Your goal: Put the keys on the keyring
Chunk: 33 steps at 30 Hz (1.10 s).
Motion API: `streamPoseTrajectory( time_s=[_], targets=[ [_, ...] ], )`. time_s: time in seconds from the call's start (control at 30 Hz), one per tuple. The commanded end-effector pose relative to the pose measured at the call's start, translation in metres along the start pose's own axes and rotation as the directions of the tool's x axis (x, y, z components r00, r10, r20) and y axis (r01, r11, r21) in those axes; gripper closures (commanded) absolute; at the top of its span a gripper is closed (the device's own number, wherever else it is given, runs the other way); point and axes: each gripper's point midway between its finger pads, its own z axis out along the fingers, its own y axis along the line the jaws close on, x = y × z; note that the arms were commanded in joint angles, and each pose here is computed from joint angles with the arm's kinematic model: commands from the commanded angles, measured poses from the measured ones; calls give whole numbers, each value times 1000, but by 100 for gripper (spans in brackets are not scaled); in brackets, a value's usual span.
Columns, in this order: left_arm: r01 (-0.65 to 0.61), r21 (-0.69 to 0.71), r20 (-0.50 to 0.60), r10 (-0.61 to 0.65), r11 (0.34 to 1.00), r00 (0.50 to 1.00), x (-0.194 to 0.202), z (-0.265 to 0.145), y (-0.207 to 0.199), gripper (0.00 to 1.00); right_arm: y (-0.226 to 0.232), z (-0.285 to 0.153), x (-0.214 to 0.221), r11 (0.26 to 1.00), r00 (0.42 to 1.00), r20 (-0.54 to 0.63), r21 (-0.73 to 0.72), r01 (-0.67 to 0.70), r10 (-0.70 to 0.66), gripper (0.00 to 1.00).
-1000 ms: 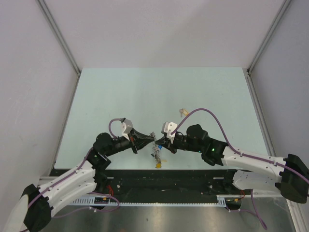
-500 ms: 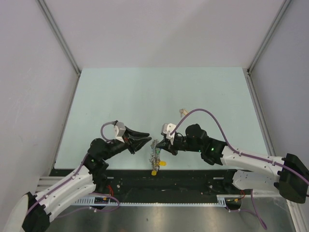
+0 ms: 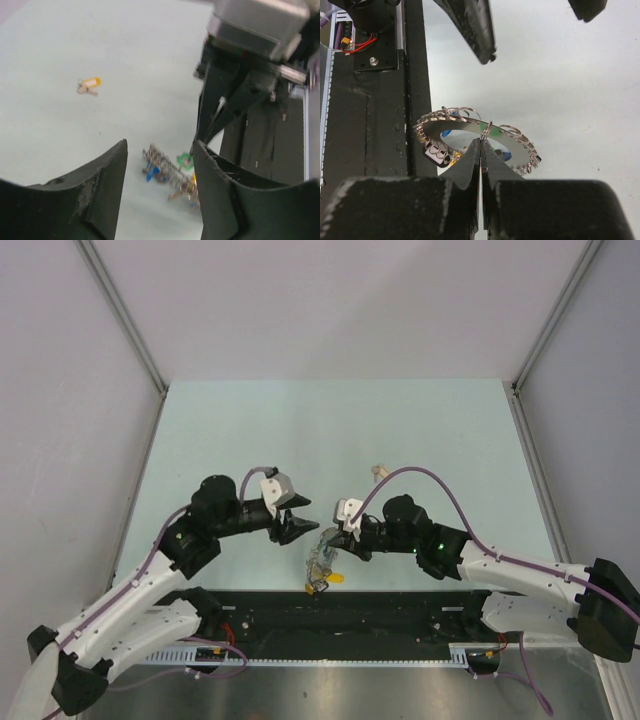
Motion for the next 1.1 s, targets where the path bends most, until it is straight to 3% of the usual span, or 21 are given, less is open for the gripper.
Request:
streamPoseTrajectory(
  time_s=[0.0, 0.1, 0.23, 0.67, 1.07],
  targets=[
    [-124, 206, -215, 169, 971, 962, 38, -11, -18, 39, -2, -3, -22, 999, 998, 41, -4, 44, -43, 100],
    [-146, 263, -256, 215, 954, 943, 49, -4, -15, 39, -2, -4, -23, 999, 998, 42, -6, 47, -47, 100],
    [-139, 369, -262, 247, 919, 933, 56, 5, -22, 47, -3, -4, -23, 999, 998, 40, -4, 48, -48, 100],
    [-184, 461, -194, 301, 868, 933, 53, 22, -32, 60, -1, -2, -23, 999, 998, 38, -14, 45, -45, 100],
    [-153, 496, -225, 297, 855, 928, 66, 31, -37, 72, 0, -2, -24, 999, 998, 42, -25, 43, -42, 100]
  ],
)
